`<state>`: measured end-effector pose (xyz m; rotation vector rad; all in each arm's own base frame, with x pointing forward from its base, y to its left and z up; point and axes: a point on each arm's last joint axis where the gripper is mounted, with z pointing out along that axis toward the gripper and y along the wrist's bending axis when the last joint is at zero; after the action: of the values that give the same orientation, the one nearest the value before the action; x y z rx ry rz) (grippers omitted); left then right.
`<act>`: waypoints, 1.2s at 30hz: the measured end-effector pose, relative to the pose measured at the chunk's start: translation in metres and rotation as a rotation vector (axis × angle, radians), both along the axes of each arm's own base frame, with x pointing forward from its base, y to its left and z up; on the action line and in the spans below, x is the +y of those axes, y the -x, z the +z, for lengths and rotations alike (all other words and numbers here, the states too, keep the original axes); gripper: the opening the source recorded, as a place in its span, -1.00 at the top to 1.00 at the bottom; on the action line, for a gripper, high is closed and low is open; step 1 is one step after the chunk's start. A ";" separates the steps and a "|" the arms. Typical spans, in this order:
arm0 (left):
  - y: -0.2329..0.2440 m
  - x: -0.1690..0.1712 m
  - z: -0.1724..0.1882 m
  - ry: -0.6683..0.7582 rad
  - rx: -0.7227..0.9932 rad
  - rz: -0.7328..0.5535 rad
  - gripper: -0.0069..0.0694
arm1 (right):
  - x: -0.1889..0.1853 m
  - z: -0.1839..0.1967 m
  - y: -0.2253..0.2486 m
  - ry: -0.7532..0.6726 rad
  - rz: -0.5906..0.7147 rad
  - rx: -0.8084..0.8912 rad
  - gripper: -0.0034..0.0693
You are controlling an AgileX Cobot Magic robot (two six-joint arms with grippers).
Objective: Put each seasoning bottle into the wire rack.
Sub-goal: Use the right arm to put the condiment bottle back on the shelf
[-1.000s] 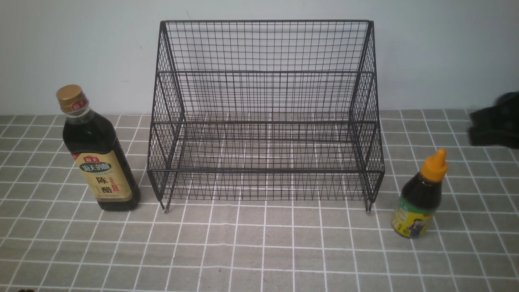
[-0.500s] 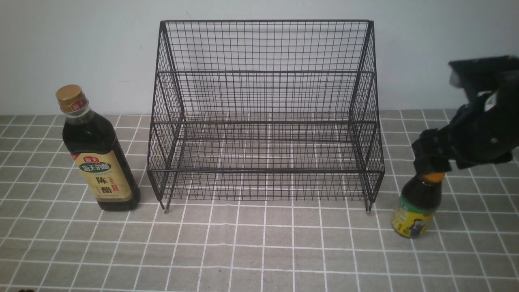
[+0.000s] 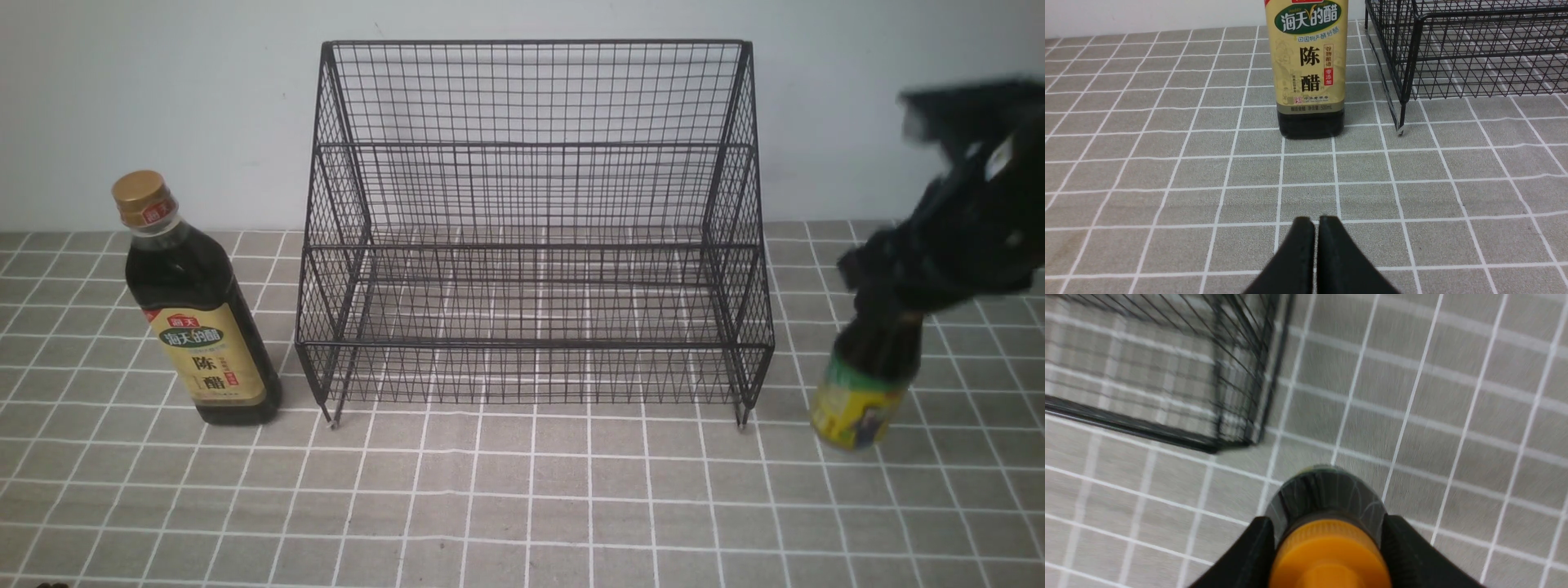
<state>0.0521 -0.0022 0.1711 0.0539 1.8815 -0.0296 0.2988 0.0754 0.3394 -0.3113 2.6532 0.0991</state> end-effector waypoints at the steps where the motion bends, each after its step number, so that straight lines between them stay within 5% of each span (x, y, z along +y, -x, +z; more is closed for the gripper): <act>1: 0.000 0.000 0.000 0.000 0.000 0.000 0.84 | 0.003 0.016 0.005 -0.007 0.019 -0.041 0.06; 6: 0.000 0.000 0.000 0.000 0.000 0.000 0.84 | 0.029 0.073 0.025 -0.051 0.135 -0.202 0.06; 10: 0.000 0.000 0.000 0.000 0.000 0.000 0.84 | 0.053 0.079 0.025 -0.075 0.210 -0.231 0.06; 36: 0.000 0.000 0.000 0.000 0.000 0.000 0.84 | 0.096 -0.035 -0.058 0.017 0.220 0.020 0.07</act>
<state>0.0521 -0.0022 0.1711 0.0539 1.8815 -0.0296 0.3572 0.1713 0.3045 -0.6108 2.6318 0.1500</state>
